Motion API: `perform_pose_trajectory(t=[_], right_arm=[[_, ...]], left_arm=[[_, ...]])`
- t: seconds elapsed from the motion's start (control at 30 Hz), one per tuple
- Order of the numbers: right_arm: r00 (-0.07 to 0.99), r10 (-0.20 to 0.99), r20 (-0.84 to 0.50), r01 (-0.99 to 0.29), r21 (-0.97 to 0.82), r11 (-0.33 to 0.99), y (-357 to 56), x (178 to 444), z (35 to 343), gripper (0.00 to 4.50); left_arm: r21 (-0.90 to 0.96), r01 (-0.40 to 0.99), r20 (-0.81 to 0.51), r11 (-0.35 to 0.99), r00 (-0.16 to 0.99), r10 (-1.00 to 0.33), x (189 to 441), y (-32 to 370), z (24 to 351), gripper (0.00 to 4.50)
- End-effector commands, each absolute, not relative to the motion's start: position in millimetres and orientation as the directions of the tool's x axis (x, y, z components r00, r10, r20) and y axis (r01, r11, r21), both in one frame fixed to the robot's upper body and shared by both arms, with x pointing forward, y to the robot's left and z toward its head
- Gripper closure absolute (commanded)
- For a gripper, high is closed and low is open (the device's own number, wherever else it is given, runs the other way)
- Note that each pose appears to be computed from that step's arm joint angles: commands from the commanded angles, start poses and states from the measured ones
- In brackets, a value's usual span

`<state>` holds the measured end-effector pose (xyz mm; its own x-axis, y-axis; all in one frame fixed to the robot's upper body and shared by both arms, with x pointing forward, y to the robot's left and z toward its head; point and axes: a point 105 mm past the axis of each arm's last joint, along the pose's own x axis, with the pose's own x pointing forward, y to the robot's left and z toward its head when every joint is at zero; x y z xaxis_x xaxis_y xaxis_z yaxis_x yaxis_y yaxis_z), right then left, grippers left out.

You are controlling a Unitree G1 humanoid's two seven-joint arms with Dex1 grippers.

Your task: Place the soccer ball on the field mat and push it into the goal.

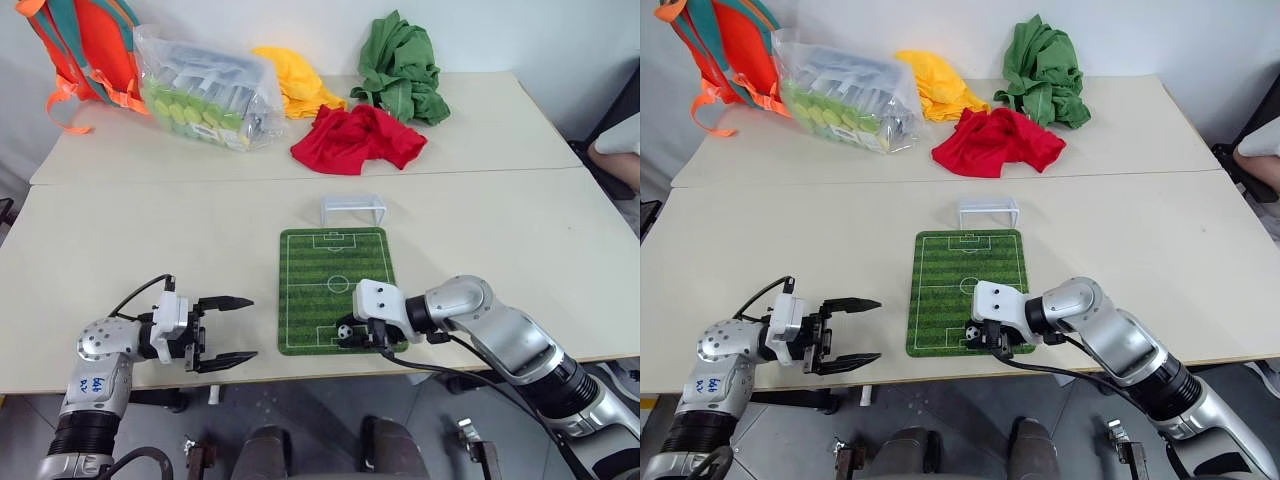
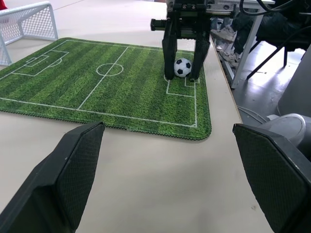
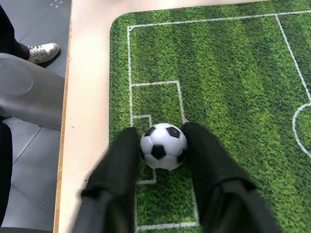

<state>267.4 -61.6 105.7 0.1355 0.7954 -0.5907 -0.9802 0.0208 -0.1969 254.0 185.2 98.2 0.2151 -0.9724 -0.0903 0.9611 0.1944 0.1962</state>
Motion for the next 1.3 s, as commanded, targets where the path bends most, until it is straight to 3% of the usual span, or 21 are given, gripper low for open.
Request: perform_pose_trajectory(t=[0.03,0.27,0.47,0.57,0.73,1.03,1.17,1.3], right_arm=[[0.161,0.810,-0.564,-0.971,-0.238,0.027,-61,269,118,2.02],[0.181,0.813,-0.553,-0.959,-0.284,0.021,-61,273,132,2.02],[0.208,0.846,-0.492,-0.942,-0.333,0.038,-63,270,170,2.02],[0.187,0.852,-0.489,-0.955,-0.295,0.040,-67,259,173,2.66],[0.154,0.849,-0.505,-0.968,-0.248,0.029,-67,243,152,4.39],[0.077,0.863,-0.499,-0.988,-0.154,0.000,-58,227,121,4.45],[0.095,0.870,-0.484,-0.988,-0.150,0.024,-55,237,114,4.45],[0.195,0.865,-0.462,-0.975,-0.191,0.117,-61,266,115,4.45]], left_arm=[[0.215,0.956,-0.071,0.201,0.221,-0.973,258,183,102,0.00],[0.216,0.955,-0.064,0.202,0.220,-0.973,261,181,102,0.00],[0.218,0.957,-0.056,0.191,0.208,-0.977,262,179,103,0.00],[0.219,0.959,-0.056,0.181,0.197,-0.979,262,179,103,0.00],[0.222,0.963,-0.048,0.155,0.169,-0.984,265,178,106,0.00],[0.220,0.967,-0.070,0.125,0.144,-0.987,262,182,106,0.00],[0.221,0.968,-0.077,0.118,0.138,-0.987,261,183,107,0.00],[0.227,0.966,-0.080,0.119,0.141,-0.987,262,184,109,0.00]])
